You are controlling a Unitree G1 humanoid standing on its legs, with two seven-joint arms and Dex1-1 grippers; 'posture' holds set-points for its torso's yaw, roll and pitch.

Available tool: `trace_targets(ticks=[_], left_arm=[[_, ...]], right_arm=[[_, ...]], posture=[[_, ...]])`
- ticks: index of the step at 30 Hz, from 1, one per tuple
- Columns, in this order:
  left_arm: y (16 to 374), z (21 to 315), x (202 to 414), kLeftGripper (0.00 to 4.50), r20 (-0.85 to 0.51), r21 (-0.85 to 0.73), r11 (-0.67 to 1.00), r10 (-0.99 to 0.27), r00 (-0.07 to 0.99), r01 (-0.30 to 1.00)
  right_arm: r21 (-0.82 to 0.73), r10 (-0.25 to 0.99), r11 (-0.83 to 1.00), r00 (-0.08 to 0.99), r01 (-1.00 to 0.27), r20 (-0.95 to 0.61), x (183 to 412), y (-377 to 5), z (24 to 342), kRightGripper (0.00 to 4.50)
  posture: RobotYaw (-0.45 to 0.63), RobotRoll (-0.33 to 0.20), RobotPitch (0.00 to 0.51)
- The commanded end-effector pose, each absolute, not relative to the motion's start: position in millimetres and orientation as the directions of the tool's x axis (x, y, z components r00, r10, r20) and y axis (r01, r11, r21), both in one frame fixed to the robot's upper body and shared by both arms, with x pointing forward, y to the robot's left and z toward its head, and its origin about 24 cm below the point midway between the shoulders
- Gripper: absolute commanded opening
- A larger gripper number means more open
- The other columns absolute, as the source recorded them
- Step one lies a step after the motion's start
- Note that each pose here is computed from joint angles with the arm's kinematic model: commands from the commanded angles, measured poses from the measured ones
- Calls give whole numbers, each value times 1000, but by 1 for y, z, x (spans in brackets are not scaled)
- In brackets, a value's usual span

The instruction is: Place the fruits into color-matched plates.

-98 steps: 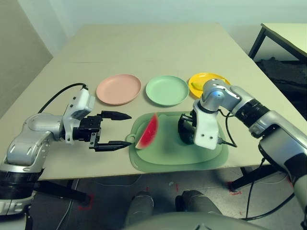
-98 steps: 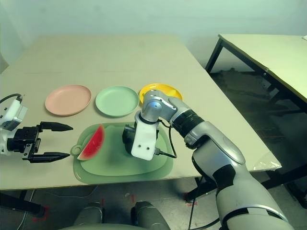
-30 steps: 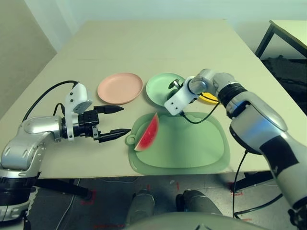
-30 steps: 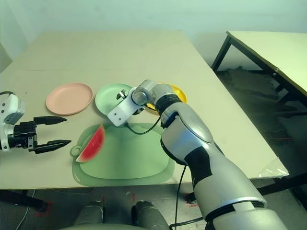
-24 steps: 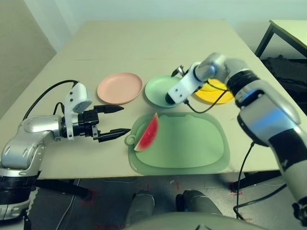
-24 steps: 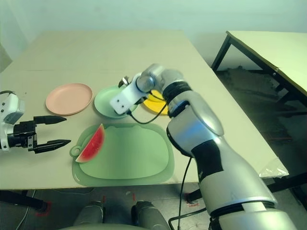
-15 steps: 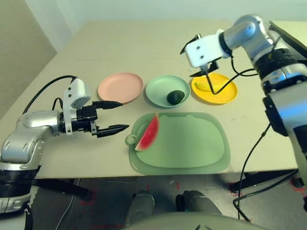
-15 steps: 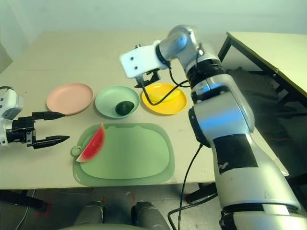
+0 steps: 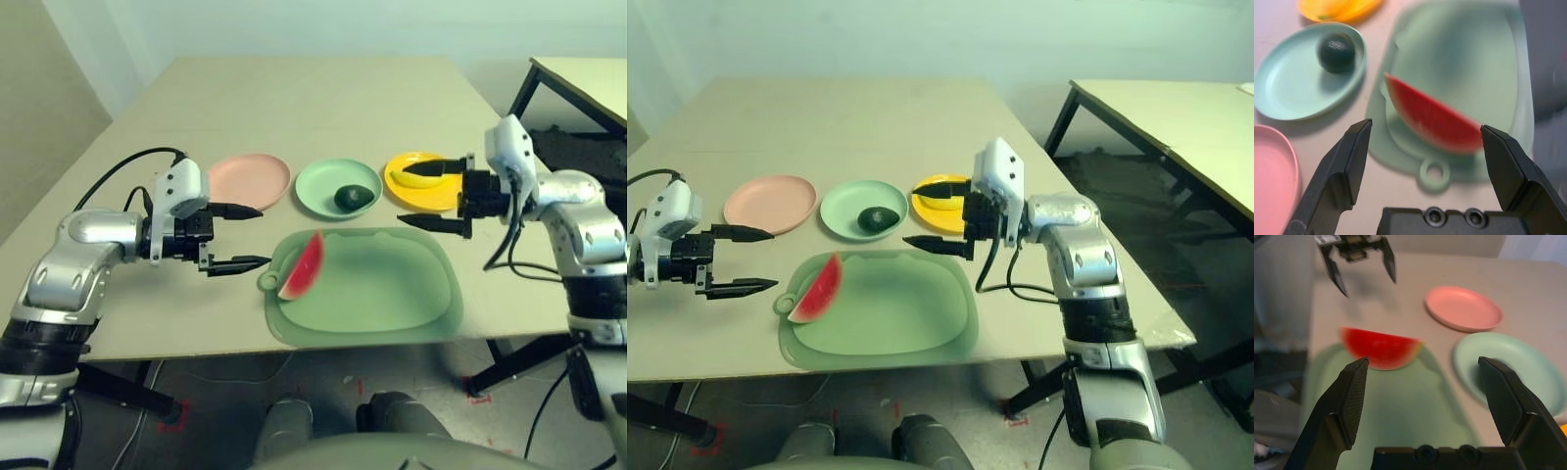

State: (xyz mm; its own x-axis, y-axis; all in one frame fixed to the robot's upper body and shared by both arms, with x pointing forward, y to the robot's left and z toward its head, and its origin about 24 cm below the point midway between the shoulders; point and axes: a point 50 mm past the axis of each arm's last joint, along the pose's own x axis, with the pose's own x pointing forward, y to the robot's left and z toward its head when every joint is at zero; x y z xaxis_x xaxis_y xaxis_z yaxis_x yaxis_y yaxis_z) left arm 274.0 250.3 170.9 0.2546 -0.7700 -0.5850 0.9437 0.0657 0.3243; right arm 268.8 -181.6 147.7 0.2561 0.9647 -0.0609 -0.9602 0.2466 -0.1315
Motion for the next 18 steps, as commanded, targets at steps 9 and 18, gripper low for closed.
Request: trace_targets(ticks=[9,18], left_arm=[[208,179,315,4500,-691,587,-464,-714,111,664],[173,171,324,4500,-752,590,-670,-659,5,449]], right_arm=[[-30,958,279,276,-960,81,242,-209,114,4485],[-82,985,172,172,-982,5,234,-223,83,4485]], posture=[[-27,0,22],[-62,0,14]])
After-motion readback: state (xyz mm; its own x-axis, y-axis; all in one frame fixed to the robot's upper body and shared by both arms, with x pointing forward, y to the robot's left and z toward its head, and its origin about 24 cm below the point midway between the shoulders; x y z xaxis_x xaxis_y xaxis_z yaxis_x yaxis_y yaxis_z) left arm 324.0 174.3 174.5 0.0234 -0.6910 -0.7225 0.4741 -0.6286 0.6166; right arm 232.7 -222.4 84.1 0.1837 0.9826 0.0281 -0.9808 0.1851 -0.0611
